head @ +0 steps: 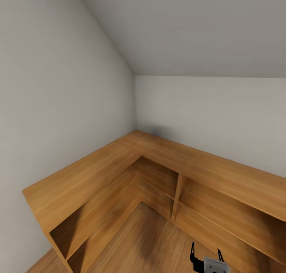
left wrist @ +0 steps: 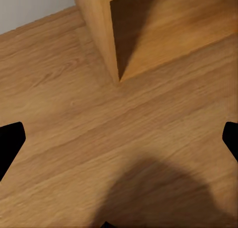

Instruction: In the bedroom, organize the workspace by keeping the computer under the desk, ensuring the monitor is on the desk, placing the keyboard on the desk next to the monitor, placing the mouse on the desk next to the keyboard, moving the folder from the swivel chair onto the desk next to the mouse, stacking the notebook on top of the folder with the pen on top of the notebook, and positioning the swivel chair next to the desk.

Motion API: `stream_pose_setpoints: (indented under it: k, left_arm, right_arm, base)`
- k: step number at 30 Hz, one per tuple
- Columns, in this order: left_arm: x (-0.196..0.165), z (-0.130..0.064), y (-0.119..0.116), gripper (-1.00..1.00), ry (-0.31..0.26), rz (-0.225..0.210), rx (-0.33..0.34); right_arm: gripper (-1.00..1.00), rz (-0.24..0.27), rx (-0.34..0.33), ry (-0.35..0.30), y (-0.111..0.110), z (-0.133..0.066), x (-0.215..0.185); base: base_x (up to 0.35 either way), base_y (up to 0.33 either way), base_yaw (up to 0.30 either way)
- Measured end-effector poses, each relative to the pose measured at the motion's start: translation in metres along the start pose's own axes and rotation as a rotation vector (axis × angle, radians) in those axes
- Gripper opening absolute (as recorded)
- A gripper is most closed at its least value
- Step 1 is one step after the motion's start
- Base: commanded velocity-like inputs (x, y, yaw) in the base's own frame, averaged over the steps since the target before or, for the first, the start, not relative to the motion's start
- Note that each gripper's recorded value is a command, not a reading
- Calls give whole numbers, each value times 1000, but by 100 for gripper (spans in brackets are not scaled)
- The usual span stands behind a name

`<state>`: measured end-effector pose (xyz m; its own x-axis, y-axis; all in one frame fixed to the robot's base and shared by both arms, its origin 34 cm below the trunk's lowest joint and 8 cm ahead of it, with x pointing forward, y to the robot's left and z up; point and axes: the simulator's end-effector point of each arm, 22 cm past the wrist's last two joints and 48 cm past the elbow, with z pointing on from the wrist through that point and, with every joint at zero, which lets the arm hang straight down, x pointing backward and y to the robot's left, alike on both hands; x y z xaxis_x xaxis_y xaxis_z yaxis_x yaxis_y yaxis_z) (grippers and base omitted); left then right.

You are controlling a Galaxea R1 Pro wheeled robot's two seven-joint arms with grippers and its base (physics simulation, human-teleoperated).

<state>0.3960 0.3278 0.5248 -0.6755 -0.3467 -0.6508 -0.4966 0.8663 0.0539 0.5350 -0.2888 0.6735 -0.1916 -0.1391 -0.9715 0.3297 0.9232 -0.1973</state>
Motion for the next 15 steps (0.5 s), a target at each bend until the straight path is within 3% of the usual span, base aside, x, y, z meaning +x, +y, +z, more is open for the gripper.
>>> stream_pose_setpoints:
  k: [2,5,7,9,15]
  left_arm:
    - [24,-5,16,100,50,26,-28]
    - [53,-13,34,100,113,73,-51]
    - [62,-17,43,100,127,107,-43]
    - [77,-34,74,100,73,137,-53]
    - [66,-54,87,100,-88,144,-13]
  right_arm:
    - [100,-11,5,5,-5,-1,3]
    - [100,-44,1,45,-17,-19,23]
    - [100,-84,-25,115,-30,-56,56]
    - [100,-118,-89,171,-35,-89,81]
    - [100,-134,-179,190,-22,-106,91]
  base:
    - [0,0,-273]
    - [0,0,-273]
    - [0,0,-273]
    - [0,0,-273]
    - [0,0,-273]
